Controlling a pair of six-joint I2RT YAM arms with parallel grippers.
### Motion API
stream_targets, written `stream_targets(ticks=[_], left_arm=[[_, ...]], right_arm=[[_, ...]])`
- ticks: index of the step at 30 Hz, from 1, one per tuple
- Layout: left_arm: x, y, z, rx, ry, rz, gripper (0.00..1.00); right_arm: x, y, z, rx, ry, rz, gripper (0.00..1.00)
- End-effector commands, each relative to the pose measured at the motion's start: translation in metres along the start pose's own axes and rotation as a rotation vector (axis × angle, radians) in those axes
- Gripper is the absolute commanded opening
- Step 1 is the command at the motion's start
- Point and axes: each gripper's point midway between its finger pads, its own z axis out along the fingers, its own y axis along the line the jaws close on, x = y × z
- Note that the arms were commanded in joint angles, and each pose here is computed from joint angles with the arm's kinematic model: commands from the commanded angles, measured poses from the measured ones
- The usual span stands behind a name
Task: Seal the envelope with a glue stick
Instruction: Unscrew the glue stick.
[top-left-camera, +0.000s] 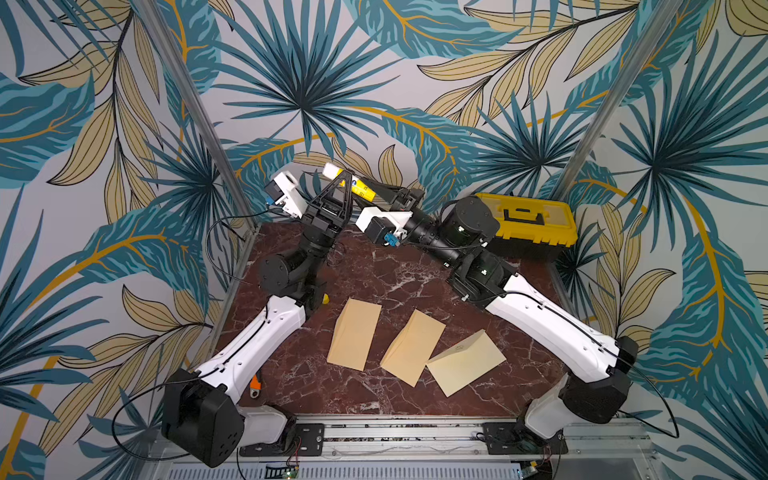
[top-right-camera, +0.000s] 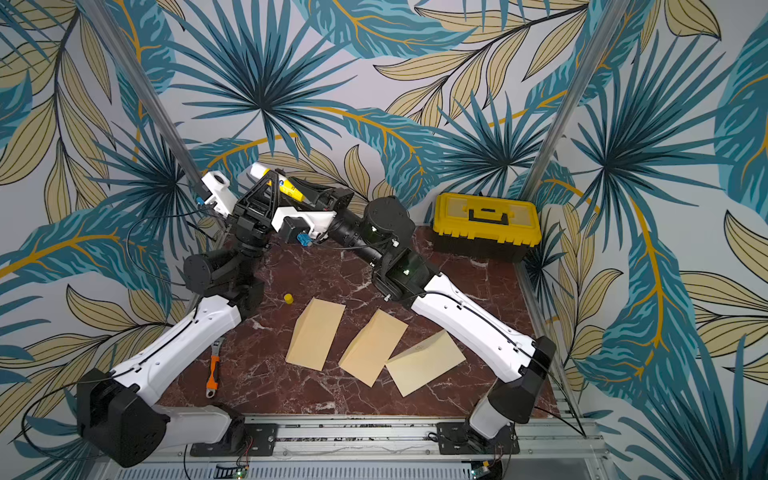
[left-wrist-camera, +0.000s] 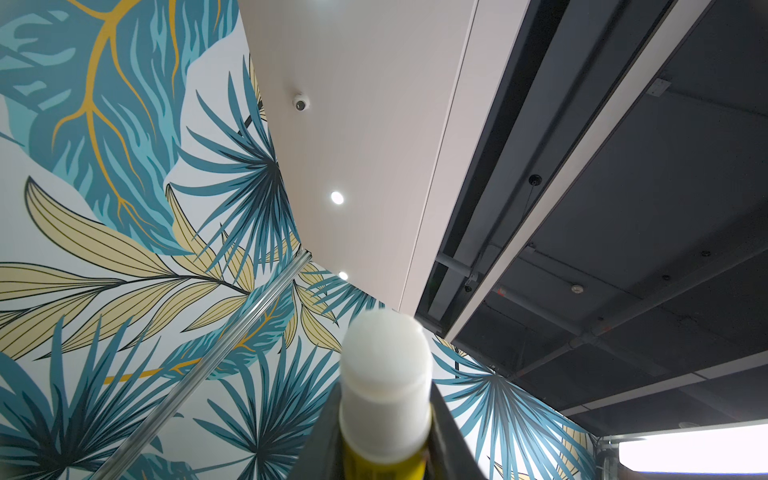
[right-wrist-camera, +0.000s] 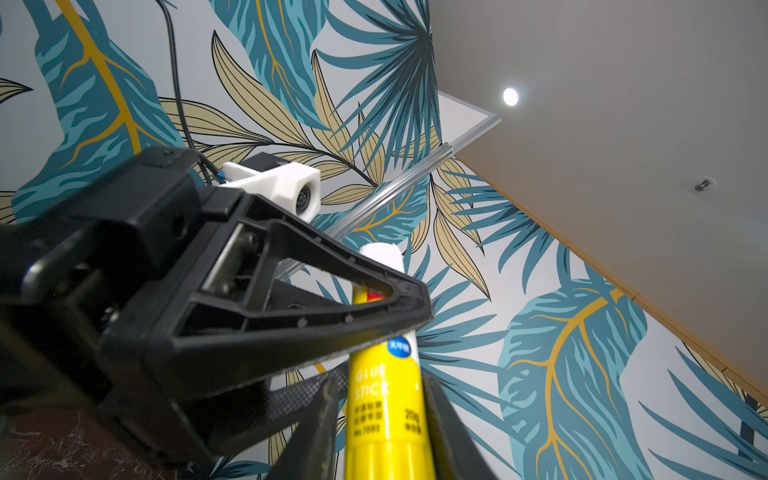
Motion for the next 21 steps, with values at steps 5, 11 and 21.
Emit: stream_targets(ticks=[5, 11, 21], left_arm=[[-0.001, -0.015, 0.001, 0.045, 0.000, -0.012, 0.00], [0.000, -0.012, 0.001, 0.039, -0.003, -0.022, 0.00], [0.003, 0.004, -0.005, -0.026, -0.001, -0.012, 0.33]], right_arm=[[0.001, -0.003, 0.006, 0.024, 0.002, -0.002, 0.29], [0.000, -0.003, 0.004, 0.020, 0.001, -0.002, 0.21], [0.001, -0.013, -0.003, 0.041, 0.035, 0.090, 0.08]])
